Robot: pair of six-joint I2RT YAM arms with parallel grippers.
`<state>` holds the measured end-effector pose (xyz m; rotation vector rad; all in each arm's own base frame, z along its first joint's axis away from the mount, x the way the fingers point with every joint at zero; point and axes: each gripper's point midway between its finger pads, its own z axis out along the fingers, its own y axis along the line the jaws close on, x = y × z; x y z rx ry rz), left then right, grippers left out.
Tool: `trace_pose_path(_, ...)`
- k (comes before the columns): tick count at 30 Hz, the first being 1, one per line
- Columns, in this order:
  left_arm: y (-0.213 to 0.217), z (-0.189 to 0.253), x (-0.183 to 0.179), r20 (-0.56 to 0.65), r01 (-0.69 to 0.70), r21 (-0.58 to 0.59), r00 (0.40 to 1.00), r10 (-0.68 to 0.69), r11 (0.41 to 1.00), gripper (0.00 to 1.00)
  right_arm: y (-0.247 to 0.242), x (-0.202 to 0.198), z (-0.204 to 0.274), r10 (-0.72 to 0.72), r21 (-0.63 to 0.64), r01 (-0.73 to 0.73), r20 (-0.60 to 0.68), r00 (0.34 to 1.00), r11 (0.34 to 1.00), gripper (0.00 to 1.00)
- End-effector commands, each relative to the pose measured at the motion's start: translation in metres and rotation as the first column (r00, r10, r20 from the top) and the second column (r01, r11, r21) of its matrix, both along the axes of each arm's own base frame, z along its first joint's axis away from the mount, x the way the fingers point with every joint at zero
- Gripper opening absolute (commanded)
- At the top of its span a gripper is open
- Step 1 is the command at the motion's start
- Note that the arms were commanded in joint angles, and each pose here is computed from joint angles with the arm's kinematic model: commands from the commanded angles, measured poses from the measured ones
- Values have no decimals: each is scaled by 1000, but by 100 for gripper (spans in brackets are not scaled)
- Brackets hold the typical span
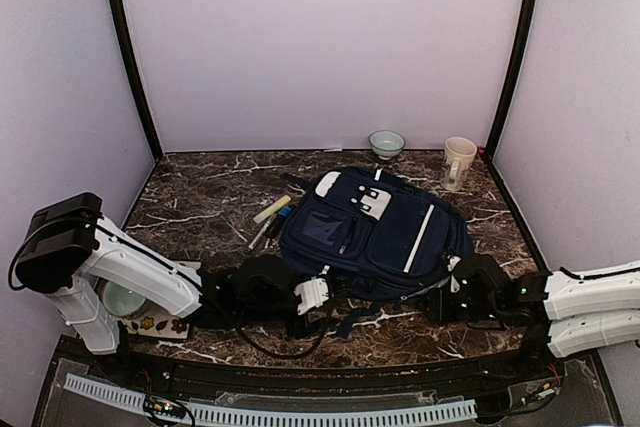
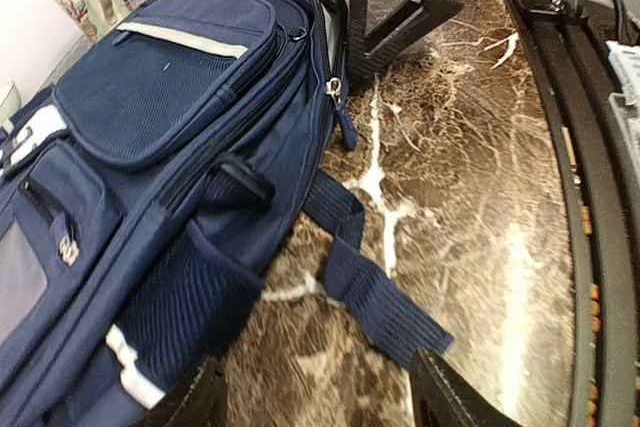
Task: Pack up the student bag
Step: Move the student bag to the center of the board, then hold the largest pocket of the student bag.
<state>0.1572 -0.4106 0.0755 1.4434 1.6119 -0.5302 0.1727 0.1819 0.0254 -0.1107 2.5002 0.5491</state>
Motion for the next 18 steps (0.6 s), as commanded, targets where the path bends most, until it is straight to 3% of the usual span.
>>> trace_pose_path(1,-24,1,12,113,41,43,993,-46,998,64,20,-2,22,89,80,-92,29,996,993,57)
trace_pose_path(8,-25,-11,32,236,6,155,971,-42,988,66,17,-4,38,92,124,-100,70,993,987,61)
trace_pose_path(18,-9,-35,62,282,-65,268,959,-14,961,65,21,-9,44,121,131,-128,56,991,983,62)
